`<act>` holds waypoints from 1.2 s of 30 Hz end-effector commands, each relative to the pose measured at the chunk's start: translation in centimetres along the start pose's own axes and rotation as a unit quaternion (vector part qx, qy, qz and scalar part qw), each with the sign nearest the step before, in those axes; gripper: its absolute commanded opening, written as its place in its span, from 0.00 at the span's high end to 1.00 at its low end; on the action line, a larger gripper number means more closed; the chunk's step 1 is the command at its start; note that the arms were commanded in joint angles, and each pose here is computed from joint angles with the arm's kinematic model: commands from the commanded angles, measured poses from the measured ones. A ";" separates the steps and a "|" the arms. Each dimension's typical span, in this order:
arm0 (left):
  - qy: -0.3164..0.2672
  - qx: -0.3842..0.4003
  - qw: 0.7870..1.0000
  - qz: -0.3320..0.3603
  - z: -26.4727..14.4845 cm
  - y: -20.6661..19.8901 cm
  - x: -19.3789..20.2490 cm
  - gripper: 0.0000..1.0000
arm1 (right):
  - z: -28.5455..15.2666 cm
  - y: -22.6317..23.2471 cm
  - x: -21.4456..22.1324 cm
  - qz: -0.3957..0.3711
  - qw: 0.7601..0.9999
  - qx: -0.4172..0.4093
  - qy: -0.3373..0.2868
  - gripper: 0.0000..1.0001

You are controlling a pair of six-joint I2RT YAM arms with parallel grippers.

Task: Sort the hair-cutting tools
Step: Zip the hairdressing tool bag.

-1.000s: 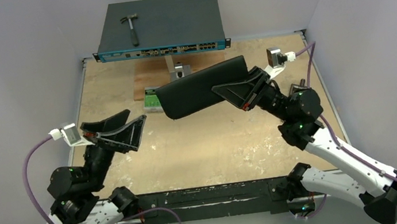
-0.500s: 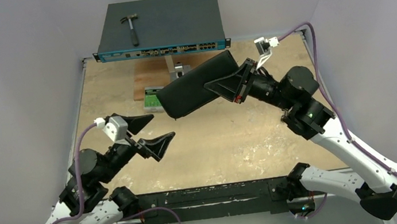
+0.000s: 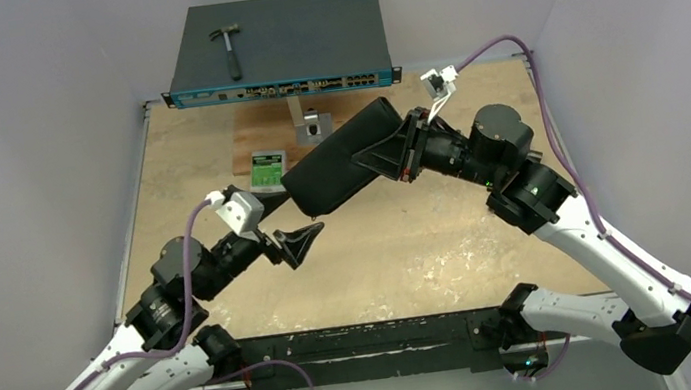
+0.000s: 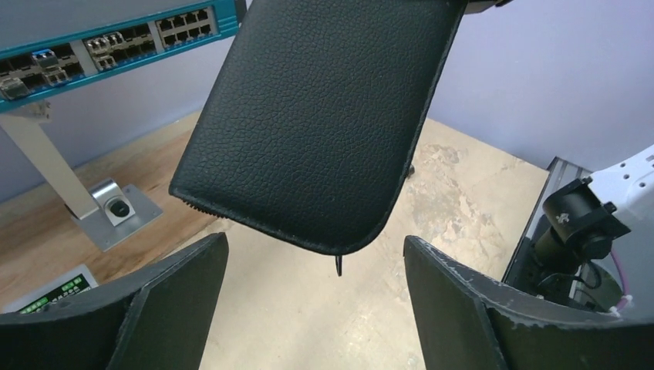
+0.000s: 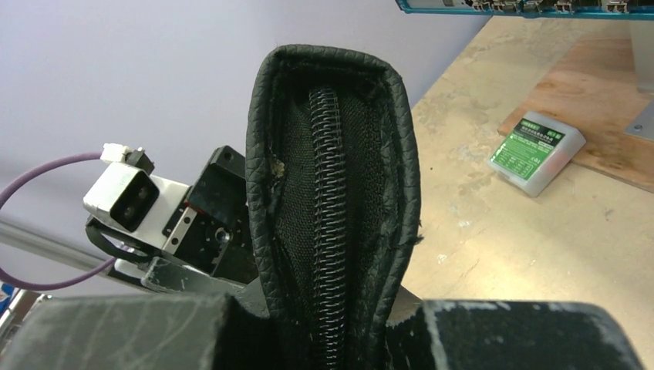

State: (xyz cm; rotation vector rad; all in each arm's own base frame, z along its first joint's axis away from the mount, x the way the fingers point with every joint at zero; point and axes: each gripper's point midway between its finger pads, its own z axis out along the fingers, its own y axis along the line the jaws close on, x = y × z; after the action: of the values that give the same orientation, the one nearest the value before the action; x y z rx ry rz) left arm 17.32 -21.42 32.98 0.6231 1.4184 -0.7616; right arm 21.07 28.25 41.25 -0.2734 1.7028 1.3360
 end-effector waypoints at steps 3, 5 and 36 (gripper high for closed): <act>-0.014 -0.002 1.000 0.010 1.0 0.0 -1.0 0.25 | -1.4 3.7 -3.7 -0.033 0.996 -0.050 -0.059 1.00; -0.001 -0.001 1.000 0.007 1.1 -0.1 -0.5 0.25 | -1.5 3.8 -3.8 -0.034 0.996 -0.053 -0.064 1.00; -0.028 0.010 0.999 -0.035 2.2 -0.7 -0.6 0.63 | -2.0 4.5 -3.6 -0.029 0.993 -0.080 -0.076 1.00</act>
State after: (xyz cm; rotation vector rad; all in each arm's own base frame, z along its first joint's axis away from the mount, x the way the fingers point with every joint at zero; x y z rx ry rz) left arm 18.15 -23.12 32.91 0.5786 1.4219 -0.8210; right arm 20.15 27.53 43.18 -0.2801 1.6067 1.3629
